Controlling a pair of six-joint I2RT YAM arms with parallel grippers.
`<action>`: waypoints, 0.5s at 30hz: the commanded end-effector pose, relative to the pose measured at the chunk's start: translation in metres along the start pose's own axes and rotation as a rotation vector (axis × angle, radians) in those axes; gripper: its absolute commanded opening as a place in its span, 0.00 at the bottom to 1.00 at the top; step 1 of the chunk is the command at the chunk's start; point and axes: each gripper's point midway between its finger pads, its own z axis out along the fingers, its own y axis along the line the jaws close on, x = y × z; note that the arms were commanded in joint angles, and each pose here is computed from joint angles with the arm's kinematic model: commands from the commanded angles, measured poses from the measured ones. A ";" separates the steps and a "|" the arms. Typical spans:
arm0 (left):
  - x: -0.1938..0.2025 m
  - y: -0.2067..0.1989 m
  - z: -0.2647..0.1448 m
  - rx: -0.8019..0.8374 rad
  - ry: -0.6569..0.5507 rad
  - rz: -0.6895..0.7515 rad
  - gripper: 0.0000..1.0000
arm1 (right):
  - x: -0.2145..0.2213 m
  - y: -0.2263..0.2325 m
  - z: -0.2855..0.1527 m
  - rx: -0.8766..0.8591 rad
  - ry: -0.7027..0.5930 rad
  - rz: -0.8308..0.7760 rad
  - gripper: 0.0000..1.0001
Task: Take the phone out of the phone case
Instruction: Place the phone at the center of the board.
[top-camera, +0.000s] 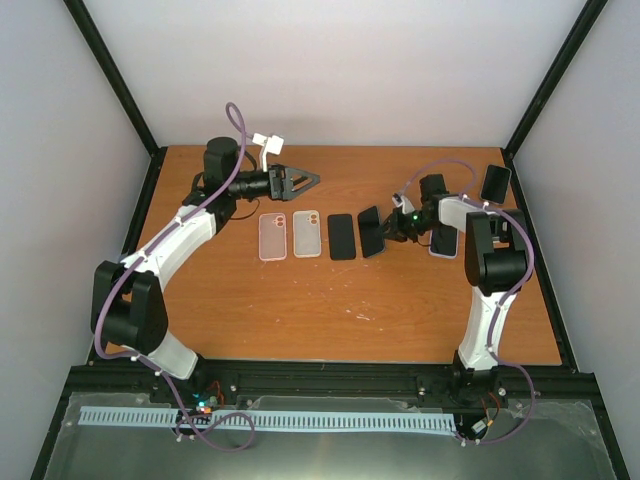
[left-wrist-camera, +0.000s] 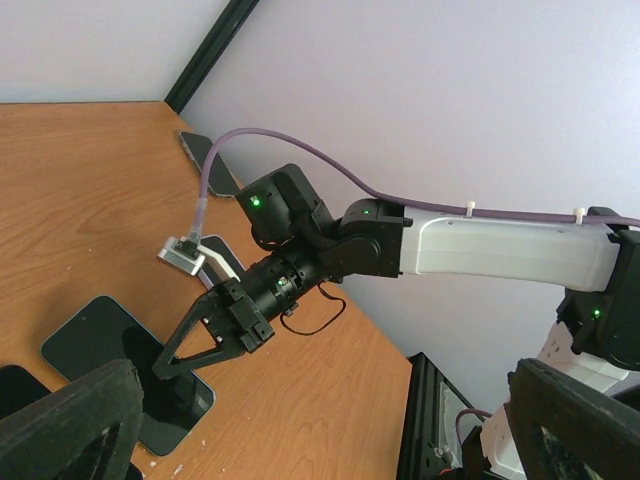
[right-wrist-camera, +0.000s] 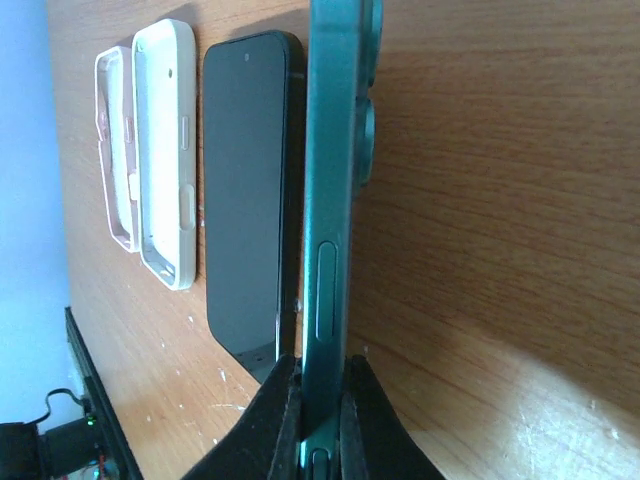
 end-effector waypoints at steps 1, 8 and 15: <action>-0.017 -0.014 -0.001 0.026 -0.020 0.043 1.00 | -0.014 0.011 -0.005 -0.078 -0.025 0.013 0.03; -0.017 -0.010 0.001 0.025 -0.016 0.028 1.00 | -0.015 -0.002 -0.004 -0.091 -0.020 0.067 0.04; -0.017 -0.005 0.000 0.021 -0.018 0.013 1.00 | -0.015 -0.007 -0.002 -0.071 -0.014 0.074 0.16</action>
